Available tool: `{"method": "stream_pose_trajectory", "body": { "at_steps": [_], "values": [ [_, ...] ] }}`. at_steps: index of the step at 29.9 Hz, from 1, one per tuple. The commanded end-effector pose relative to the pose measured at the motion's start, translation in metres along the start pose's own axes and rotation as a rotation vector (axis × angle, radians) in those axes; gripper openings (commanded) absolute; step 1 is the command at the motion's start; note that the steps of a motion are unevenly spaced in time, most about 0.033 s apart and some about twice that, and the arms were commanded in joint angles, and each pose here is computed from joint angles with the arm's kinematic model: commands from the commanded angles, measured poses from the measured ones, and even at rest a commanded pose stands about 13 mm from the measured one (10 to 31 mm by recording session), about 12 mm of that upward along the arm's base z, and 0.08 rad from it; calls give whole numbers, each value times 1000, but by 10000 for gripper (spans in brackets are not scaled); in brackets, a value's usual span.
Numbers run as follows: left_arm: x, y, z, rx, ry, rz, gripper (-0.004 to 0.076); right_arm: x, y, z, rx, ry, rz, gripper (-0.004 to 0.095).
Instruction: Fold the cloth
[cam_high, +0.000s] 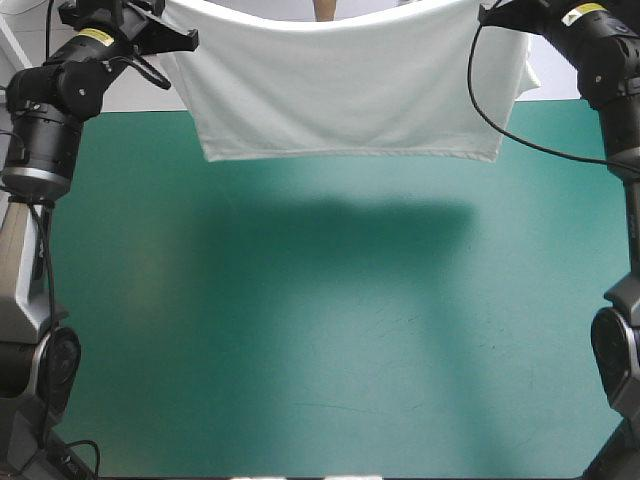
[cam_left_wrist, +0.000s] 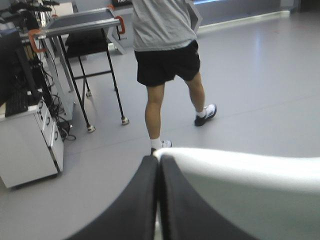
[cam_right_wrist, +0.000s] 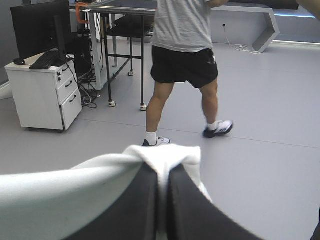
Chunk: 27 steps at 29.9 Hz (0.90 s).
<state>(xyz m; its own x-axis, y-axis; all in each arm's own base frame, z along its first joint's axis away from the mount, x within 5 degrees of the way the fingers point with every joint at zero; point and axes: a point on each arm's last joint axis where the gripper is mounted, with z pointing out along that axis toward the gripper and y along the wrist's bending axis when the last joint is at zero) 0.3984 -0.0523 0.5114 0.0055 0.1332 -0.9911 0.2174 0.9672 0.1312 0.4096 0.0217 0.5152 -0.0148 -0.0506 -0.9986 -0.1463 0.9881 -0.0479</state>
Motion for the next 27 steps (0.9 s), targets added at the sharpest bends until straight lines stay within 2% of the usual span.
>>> {"method": "stream_pose_trajectory", "body": {
  "at_steps": [1, 5, 12, 18, 27],
  "values": [
    [-34, 6, -8, -53, -225, -5, -22, -32, -6, -6, 36, -187, -16, -13],
    [-6, 3, 17, -16, -102, -10, -22, -7, -6, 19, 18, -94, -22, -13],
    [57, -11, 40, 134, 324, -42, -22, 56, -1, 48, -77, 276, -40, -13],
    [87, -17, 31, 210, 639, -22, -22, 83, 3, 46, -139, 491, -57, -13],
    [115, -25, -1, 278, 893, -30, -22, 135, 9, 22, -205, 789, -36, -13]
  ]
}}
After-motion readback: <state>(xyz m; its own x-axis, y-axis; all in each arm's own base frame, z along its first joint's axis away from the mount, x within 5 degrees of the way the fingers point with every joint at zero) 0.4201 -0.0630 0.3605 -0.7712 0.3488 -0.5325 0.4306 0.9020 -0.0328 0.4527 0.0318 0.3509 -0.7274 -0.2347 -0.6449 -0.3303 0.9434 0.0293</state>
